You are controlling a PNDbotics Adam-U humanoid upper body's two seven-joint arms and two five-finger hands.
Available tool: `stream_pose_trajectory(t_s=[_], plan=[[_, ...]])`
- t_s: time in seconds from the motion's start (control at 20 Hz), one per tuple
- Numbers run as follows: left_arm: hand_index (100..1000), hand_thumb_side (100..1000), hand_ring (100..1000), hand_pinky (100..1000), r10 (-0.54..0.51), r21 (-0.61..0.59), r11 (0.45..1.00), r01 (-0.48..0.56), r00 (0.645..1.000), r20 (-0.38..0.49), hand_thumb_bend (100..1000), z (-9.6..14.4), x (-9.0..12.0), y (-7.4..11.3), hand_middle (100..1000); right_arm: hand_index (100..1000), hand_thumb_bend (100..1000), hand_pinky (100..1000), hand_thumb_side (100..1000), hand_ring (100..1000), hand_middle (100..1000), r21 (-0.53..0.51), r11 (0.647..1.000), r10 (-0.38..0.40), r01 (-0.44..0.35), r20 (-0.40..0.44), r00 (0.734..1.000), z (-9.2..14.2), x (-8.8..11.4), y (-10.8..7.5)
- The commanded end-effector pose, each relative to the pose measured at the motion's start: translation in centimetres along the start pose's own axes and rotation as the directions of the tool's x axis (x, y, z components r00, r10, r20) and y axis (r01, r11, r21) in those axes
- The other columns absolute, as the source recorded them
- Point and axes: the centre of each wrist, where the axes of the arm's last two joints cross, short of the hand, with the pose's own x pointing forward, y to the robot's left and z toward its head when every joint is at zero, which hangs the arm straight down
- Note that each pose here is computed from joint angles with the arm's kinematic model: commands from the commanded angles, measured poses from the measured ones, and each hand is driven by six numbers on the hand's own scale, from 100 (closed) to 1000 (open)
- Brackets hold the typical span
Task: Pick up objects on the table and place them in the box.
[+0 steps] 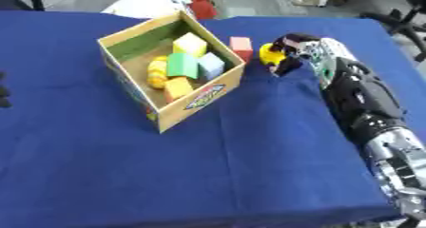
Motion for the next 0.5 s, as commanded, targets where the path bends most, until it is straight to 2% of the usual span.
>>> stream_pose_trajectory(t_s=[0.05,0.25,0.5], plan=[[807,632,553,762,-0.018,0.014,1.0,0.018,1.0,0.023,100,-0.2,0.6,0.7,563,771,104,779,157,761,581,-0.085,0.995,0.055,-0.056,-0.017,0.998,0.0,0.1,-0.5],[807,632,553,763,-0.017,0.016,1.0,0.017,1.0,0.026,100,-0.3,0.6,0.7,563,712,100,753,100,724,524,-0.157,0.982,0.1,-0.106,-0.042,0.994,-0.1,0.2,0.6],[807,633,552,763,-0.018,0.02,1.0,0.018,0.999,0.028,100,-0.3,0.7,0.8,563,635,100,723,100,674,451,-0.223,0.962,0.144,-0.157,-0.076,0.987,-0.3,0.2,1.6]])
